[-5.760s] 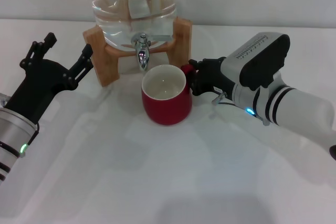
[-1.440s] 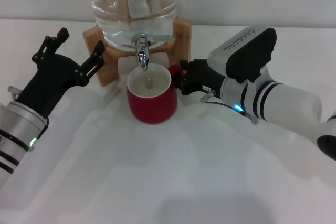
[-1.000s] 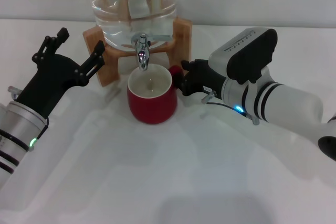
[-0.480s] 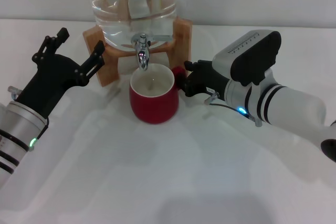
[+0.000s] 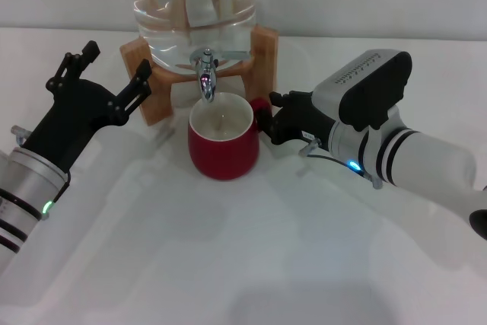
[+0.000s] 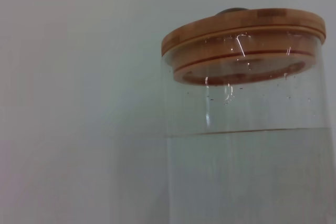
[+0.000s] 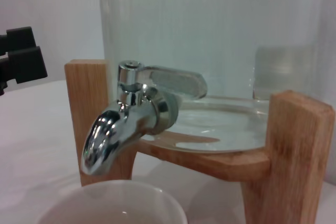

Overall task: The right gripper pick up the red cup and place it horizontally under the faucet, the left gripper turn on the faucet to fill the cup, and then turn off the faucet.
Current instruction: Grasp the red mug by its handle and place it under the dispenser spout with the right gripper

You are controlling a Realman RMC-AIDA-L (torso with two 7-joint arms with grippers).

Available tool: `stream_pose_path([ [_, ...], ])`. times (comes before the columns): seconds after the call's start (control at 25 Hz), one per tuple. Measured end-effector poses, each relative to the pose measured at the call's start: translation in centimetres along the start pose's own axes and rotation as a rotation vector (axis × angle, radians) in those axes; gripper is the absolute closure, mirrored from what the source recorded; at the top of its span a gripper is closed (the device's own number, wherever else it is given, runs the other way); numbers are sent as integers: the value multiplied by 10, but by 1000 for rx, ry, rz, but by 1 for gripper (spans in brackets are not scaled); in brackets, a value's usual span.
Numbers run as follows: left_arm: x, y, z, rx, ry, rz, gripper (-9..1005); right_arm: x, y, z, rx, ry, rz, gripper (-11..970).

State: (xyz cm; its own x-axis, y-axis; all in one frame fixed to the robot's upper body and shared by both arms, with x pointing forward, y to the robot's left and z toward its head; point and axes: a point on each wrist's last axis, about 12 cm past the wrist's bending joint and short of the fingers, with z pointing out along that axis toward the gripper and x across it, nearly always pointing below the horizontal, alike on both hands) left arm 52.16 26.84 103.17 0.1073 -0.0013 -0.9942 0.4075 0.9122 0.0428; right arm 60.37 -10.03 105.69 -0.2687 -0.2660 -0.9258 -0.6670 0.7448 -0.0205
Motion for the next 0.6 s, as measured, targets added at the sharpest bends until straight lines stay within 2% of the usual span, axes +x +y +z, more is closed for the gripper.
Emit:
stream_pose_path([
  [0.6,0,1,0,-1,3,1,122,7,-1,-4,3,-2,4,632],
])
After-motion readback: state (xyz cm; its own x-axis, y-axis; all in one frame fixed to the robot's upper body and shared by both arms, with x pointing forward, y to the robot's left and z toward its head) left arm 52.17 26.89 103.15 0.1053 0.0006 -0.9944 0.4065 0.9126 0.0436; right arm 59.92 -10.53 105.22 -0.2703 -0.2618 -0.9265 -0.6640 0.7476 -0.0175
